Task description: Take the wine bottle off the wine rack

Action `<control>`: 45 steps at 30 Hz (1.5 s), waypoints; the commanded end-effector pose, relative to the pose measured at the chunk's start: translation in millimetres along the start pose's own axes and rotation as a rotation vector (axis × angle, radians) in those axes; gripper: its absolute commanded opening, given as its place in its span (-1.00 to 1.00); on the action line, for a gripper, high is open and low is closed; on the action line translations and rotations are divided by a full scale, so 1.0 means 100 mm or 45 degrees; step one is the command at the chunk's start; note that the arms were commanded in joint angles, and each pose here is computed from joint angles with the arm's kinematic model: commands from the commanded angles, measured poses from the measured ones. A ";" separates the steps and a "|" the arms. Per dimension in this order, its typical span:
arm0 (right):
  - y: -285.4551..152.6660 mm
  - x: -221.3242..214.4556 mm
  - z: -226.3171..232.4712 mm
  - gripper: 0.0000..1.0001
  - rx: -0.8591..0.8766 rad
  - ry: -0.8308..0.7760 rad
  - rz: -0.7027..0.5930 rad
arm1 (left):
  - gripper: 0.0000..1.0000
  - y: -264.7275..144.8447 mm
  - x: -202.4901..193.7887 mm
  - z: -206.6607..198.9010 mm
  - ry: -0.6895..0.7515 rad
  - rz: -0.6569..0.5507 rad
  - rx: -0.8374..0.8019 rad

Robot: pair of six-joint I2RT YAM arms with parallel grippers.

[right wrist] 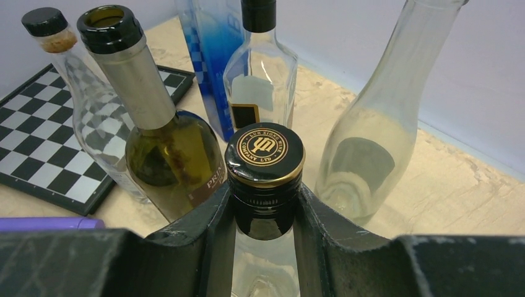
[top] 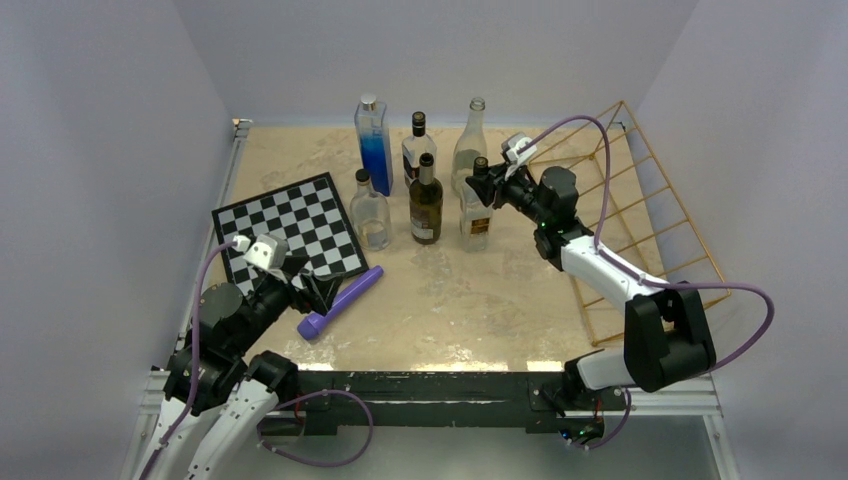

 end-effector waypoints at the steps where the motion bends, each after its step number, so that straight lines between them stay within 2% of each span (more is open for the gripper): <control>1: 0.01 0.71 0.22 -0.86 0.112 -0.141 -0.310 | 0.84 0.00 0.10 0.01 0.014 -0.037 0.006; 5: 0.01 0.65 0.21 -0.47 0.115 -0.126 -0.304 | 0.84 -0.01 0.10 0.01 0.014 -0.039 0.009; 10: -0.01 0.68 0.19 0.20 0.087 -0.121 -0.313 | 0.84 0.00 0.10 0.01 0.014 -0.035 0.009; 14: -0.08 0.77 0.21 0.56 0.063 -0.125 -0.319 | 0.84 0.00 0.10 0.01 0.016 -0.035 0.009; 15: -0.11 0.80 0.22 0.68 0.057 -0.123 -0.318 | 0.84 0.00 0.10 0.01 0.016 -0.035 0.008; 16: -0.14 0.84 0.24 0.91 0.054 -0.125 -0.318 | 0.84 0.00 0.10 0.01 0.016 -0.034 0.009; 17: -0.18 0.87 0.26 0.97 0.049 -0.126 -0.314 | 0.84 0.00 0.10 0.01 0.016 -0.035 0.008; 23: -0.55 1.01 0.34 0.98 -0.089 -0.036 -0.209 | 0.84 0.00 0.11 0.01 0.017 -0.040 0.006; 29: -1.20 1.04 0.34 0.98 -0.412 0.262 -0.097 | 0.84 -0.02 0.13 -0.01 0.018 -0.056 -0.005; 32: -1.53 0.96 0.44 0.98 -0.477 0.361 -0.026 | 0.84 -0.03 0.13 -0.02 0.019 -0.064 -0.011; 37: -1.92 0.72 0.65 0.98 -0.489 0.585 0.013 | 0.84 -0.03 0.14 -0.02 0.020 -0.070 -0.013; 42: -2.16 0.32 0.82 0.98 -0.517 0.817 0.181 | 0.84 -0.05 0.15 -0.01 0.021 -0.082 -0.004; 45: -2.24 0.05 0.83 0.98 -0.544 0.860 0.283 | 0.84 -0.04 0.16 0.00 0.023 -0.089 0.006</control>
Point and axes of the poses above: each gripper's point midway between its finger pads, its own y axis out along the fingers, its own z axis along the line the jaws close on, x = y × z, the point moved 2 cm from there along -y, back along the fingers, and after that the axes turned 12 degrees about y, right-handed, at the moved point
